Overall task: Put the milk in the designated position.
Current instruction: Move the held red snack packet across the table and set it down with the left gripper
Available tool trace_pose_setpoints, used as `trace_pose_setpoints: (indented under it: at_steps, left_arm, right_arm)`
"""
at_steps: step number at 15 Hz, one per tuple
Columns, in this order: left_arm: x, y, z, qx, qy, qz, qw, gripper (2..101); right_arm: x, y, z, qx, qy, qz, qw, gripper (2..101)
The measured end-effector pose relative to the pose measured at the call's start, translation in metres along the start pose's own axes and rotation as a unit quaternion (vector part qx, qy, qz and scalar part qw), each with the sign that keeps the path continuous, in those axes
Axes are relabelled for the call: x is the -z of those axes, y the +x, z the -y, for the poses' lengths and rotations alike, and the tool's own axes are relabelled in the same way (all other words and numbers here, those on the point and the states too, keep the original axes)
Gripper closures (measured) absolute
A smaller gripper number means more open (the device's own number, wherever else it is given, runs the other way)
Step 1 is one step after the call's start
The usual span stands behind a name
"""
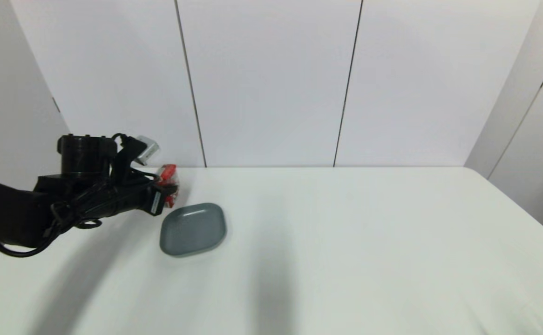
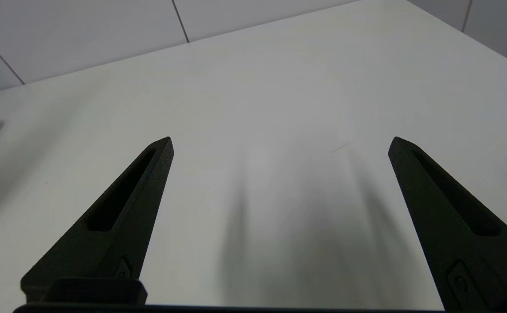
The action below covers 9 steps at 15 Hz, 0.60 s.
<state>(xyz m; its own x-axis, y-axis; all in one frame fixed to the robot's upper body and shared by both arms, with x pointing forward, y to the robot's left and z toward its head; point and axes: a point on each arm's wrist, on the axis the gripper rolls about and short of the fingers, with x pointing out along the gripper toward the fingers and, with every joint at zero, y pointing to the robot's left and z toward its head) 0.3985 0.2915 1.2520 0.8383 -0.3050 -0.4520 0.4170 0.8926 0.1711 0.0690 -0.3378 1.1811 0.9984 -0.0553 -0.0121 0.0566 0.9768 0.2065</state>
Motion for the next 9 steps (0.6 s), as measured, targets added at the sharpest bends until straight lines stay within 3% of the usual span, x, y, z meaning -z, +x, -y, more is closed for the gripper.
trace_pose_setpoints:
  at_steps: [6, 9]
  left_arm:
    - [0.03, -0.066, -0.005, -0.051, -0.029, 0.0, 0.998, 78.5]
    - [0.038, -0.09, 0.017, -0.012, -0.016, 0.015, 1.0, 78.5]
  right_arm:
    - [0.0, 0.0, 0.0, 0.0, 0.0, 0.0, 1.0, 4.3]
    - [0.0, 0.0, 0.0, 0.0, 0.0, 0.0, 1.0, 4.3]
